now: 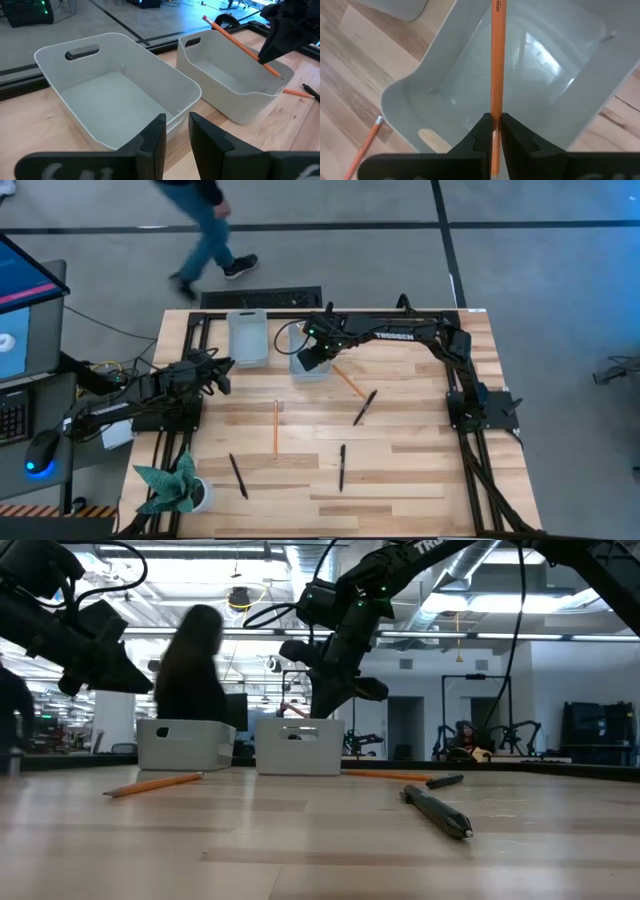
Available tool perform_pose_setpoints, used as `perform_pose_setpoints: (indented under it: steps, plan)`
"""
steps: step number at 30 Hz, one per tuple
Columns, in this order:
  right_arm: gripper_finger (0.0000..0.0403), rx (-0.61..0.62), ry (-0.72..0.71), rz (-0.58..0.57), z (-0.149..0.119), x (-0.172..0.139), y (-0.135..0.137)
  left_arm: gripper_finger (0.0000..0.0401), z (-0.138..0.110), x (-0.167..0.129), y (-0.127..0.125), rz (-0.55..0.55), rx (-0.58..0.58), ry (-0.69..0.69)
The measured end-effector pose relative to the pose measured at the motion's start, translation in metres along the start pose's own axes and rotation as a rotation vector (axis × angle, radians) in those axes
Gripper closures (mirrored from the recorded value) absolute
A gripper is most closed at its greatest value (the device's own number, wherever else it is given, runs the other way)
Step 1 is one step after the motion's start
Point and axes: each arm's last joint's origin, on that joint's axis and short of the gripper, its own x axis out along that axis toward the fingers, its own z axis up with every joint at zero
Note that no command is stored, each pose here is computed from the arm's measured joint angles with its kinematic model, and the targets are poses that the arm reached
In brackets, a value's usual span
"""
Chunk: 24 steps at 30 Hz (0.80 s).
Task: Sort pens & pencils
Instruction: Put the top orange pencil into the right gray bin
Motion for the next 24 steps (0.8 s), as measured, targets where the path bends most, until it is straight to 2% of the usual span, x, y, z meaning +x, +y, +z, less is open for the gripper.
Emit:
perform_pose_setpoints:
  steps: [12, 24]
  plan:
    - [0.035, 0.0, -0.002, -0.003, 0.0001, 0.0, -0.0002, 0.0328, 0.0, 0.0, 0.0, 0.0, 0.0, 0.0]
    - [0.0308, 0.001, -0.003, -0.003, 0.0002, -0.0001, -0.0001, 0.0328, 0.0, 0.0, 0.0, 0.0, 0.0, 0.0]
